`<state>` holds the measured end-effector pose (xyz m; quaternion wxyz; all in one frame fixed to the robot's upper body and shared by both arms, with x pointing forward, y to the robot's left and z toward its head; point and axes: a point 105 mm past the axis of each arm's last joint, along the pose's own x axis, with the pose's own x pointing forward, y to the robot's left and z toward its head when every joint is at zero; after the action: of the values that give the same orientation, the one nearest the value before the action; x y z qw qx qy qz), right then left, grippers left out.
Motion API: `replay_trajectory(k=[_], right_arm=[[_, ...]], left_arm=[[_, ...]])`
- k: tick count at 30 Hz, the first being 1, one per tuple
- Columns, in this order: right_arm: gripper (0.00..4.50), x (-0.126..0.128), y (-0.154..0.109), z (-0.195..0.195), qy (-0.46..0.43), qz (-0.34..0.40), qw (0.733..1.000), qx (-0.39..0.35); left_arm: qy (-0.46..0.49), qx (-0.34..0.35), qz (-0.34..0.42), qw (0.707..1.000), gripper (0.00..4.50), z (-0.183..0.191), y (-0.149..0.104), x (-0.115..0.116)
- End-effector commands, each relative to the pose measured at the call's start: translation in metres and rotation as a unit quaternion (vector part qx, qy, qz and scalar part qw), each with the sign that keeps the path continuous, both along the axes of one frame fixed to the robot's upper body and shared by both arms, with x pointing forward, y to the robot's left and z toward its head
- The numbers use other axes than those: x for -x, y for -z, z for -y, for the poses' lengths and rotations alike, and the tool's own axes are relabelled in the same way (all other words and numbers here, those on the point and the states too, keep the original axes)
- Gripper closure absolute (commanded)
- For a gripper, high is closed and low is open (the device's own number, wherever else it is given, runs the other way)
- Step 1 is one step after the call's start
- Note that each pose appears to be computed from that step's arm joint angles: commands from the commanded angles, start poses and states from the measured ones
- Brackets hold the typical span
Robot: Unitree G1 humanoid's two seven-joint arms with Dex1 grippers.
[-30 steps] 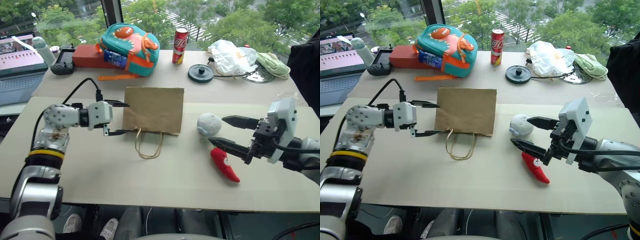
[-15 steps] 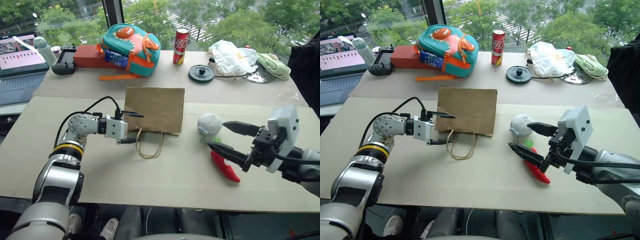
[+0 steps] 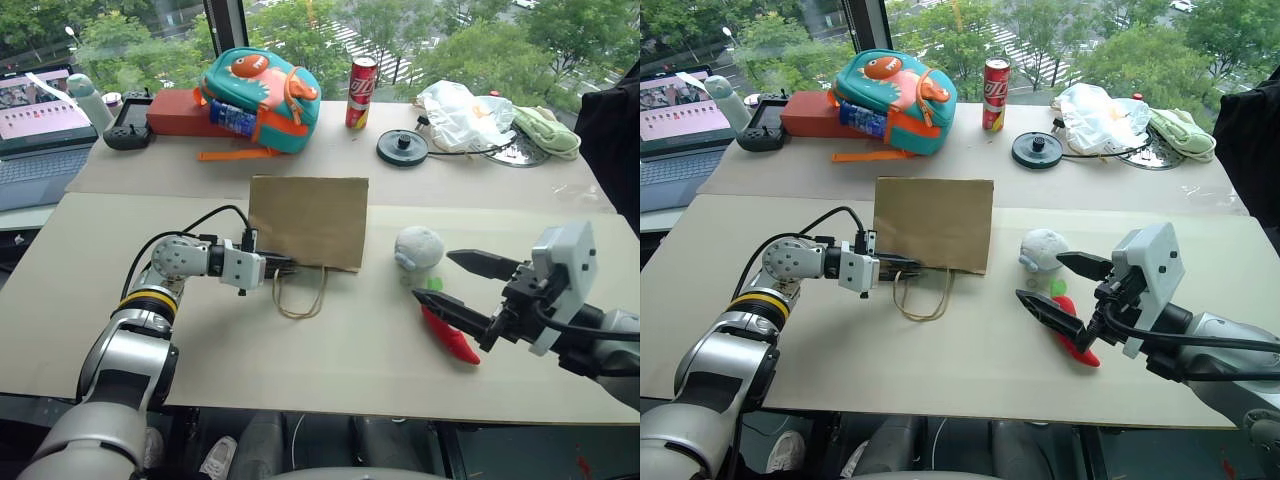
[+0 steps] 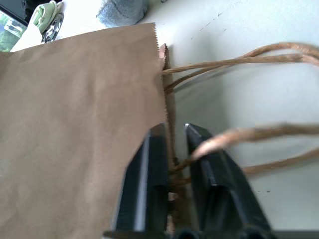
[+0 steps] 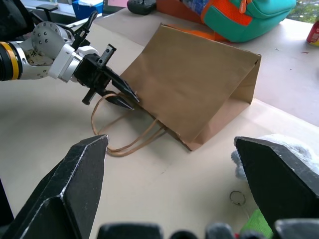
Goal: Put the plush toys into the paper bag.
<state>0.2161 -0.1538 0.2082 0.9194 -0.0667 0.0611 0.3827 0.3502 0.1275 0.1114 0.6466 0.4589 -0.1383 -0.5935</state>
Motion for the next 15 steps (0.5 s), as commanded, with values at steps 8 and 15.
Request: replay_trajectory(k=[8, 15], right_arm=[[0.00, -0.003, -0.004, -0.008, -0.006, 0.029, 1.000, -0.009], [0.00, -0.006, -0.001, -0.013, -0.014, 0.028, 0.999, -0.003]], left_arm=[[-0.026, 0.075, 0.029, 0.996, 4.47, -0.001, -0.048, -0.017], [-0.056, 0.143, -0.073, 0.985, 4.47, 0.003, -0.087, -0.035]])
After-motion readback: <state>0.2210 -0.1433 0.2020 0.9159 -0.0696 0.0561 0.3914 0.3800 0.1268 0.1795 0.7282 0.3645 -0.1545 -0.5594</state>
